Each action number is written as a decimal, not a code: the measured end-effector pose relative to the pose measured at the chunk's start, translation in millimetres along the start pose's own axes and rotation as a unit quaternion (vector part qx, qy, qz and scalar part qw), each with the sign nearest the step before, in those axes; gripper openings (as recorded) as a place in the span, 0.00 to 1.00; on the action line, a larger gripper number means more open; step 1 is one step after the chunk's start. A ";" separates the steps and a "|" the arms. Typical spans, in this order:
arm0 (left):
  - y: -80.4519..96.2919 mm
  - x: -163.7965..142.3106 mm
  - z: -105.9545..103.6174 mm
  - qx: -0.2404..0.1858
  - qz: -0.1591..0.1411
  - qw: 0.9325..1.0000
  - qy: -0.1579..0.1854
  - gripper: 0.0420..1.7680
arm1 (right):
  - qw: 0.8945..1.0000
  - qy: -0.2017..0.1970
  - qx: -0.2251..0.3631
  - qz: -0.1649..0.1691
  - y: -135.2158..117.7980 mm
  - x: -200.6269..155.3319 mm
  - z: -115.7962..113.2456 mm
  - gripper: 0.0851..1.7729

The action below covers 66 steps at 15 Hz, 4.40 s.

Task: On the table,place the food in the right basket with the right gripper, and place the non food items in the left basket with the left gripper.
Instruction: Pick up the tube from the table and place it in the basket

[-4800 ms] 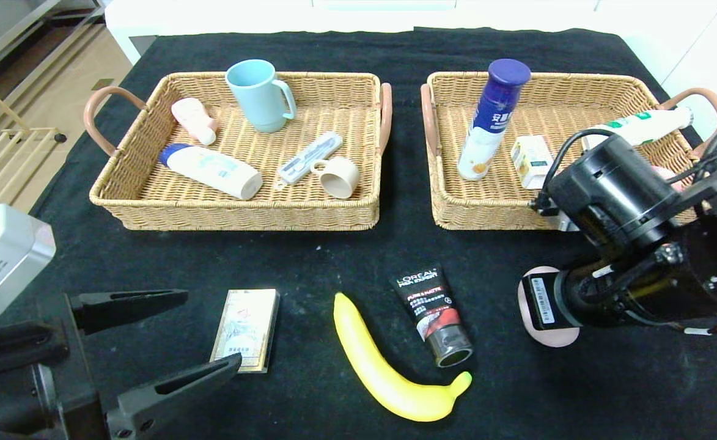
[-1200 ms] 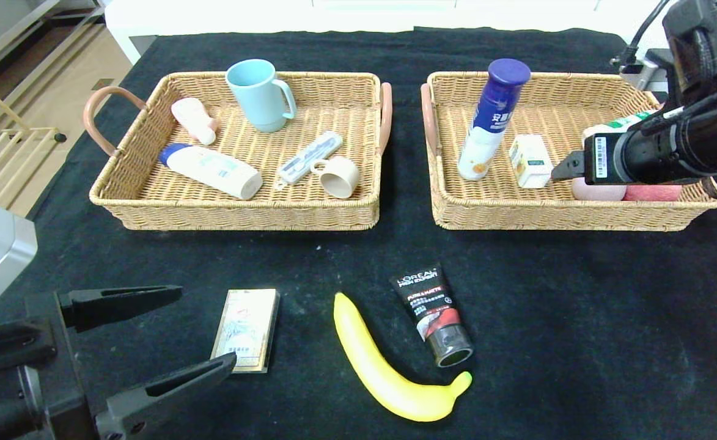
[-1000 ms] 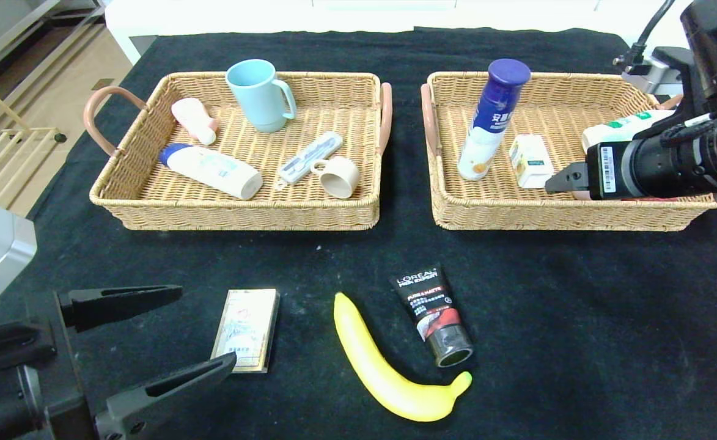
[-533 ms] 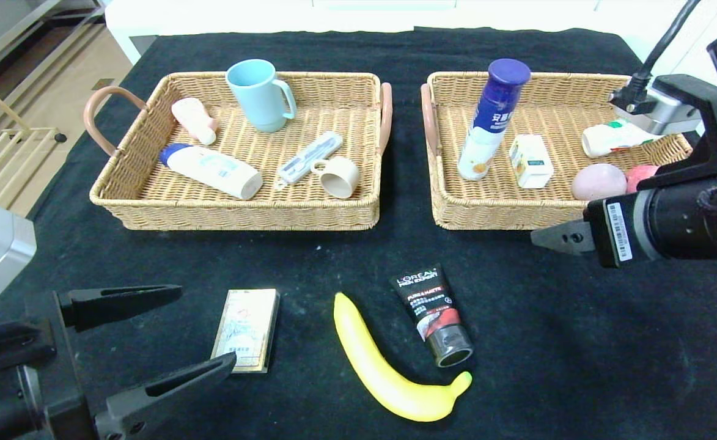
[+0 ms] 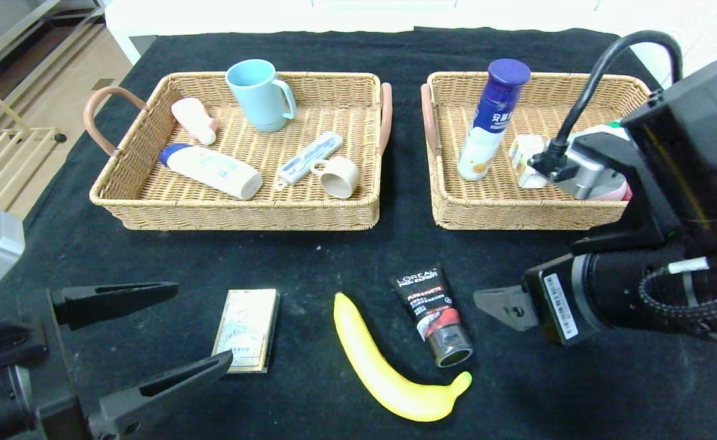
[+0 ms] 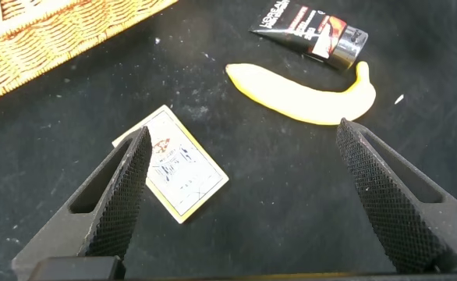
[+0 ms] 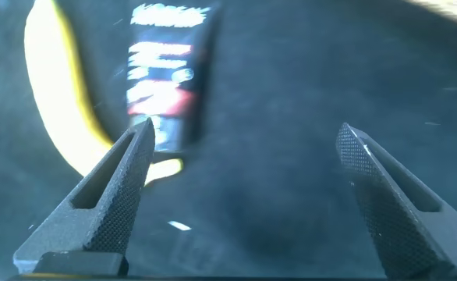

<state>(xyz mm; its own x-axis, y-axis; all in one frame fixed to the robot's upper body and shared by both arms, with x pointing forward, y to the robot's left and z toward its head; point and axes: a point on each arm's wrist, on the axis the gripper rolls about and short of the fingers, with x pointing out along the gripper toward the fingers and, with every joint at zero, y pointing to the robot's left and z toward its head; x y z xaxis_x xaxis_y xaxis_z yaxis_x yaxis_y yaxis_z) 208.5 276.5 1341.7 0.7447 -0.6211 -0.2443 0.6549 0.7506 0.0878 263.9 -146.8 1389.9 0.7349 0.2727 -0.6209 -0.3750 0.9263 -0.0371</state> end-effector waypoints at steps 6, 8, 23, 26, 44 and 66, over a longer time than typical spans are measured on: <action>-0.2 -2.5 2.7 0.002 0.002 1.000 -0.007 0.97 | 0.999 0.024 -0.031 0.026 36.5 17.4 -6.9 0.96; -0.2 -3.1 3.7 0.002 0.003 1.000 -0.009 0.97 | 0.999 0.023 -0.023 0.013 44.7 25.5 -4.7 0.96; -0.7 -5.0 4.2 0.004 0.002 1.000 -0.013 0.97 | 0.998 0.054 -0.015 -0.035 70.8 87.4 -2.1 0.96; -0.7 -5.1 4.1 0.004 0.002 1.000 -0.013 0.97 | 0.997 0.060 -0.017 -0.039 71.9 93.1 -4.1 0.96; -1.0 -6.4 5.0 0.005 0.003 1.000 -0.016 0.97 | 0.995 0.077 -0.017 -0.062 74.8 113.5 -11.5 0.96; -1.2 -6.9 4.8 0.005 0.003 1.000 -0.017 0.97 | 0.996 0.058 -0.007 -0.069 77.2 108.3 -4.0 0.44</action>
<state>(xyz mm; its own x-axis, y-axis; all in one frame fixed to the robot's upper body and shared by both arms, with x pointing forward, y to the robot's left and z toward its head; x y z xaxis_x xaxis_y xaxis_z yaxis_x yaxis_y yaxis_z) 203.2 278.9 1347.9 0.7519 -0.6244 -0.2115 0.6520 0.7517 0.0987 312.2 -46.8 1316.7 0.7107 0.1106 -0.6948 -0.2829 0.9491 -0.1383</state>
